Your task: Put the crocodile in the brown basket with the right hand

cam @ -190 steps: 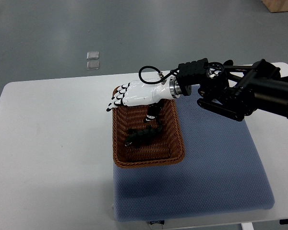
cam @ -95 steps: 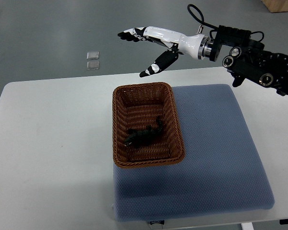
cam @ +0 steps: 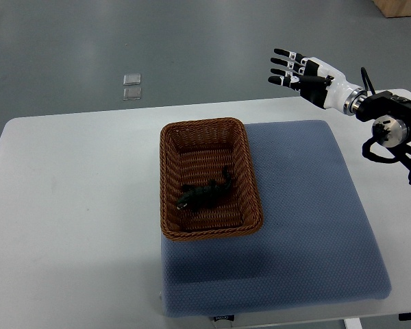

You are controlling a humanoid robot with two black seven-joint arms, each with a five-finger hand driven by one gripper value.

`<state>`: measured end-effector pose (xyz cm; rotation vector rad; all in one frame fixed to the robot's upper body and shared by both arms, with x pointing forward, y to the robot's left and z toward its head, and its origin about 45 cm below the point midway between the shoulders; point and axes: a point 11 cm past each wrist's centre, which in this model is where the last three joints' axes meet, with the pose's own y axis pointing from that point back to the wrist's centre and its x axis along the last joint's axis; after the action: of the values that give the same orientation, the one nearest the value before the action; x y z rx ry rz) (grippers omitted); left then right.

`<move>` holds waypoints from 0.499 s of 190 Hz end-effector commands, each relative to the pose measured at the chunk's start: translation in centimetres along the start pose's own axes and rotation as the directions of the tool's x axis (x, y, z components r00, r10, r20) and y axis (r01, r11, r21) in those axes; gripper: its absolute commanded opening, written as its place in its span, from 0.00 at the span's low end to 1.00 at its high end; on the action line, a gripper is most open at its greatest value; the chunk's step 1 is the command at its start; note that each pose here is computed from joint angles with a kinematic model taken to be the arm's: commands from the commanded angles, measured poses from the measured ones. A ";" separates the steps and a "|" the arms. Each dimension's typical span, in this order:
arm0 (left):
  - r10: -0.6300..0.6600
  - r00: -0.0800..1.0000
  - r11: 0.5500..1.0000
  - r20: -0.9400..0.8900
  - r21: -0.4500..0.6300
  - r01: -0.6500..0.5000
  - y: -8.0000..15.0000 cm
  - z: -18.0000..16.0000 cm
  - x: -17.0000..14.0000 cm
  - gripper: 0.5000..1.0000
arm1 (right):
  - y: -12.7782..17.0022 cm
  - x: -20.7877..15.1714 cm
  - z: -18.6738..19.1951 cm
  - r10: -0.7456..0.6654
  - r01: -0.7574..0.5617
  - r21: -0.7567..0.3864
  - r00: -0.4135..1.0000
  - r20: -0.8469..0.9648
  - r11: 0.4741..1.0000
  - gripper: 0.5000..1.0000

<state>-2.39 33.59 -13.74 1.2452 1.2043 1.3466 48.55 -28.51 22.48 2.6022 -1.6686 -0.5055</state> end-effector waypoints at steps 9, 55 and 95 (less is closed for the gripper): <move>0.000 1.000 1.000 0.000 0.001 0.000 0.0 -0.1 0.0 1.00 | 1.0 1.8 1.8 0.043 -0.036 -0.041 0.982 0.182 0.999 0.86; 0.000 1.000 1.000 0.000 0.000 0.000 0.0 0.0 0.0 1.00 | 1.8 1.9 4.0 0.036 -0.005 -0.097 0.947 0.318 0.995 0.87; 0.000 1.000 1.000 0.000 0.003 0.000 0.0 -0.1 0.0 1.00 | 2.1 2.1 3.3 0.006 0.017 -0.074 0.951 0.310 0.997 0.88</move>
<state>-2.40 33.59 -13.74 1.2453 1.2045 1.3465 46.49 -30.69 18.94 2.5656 -1.6853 -1.0166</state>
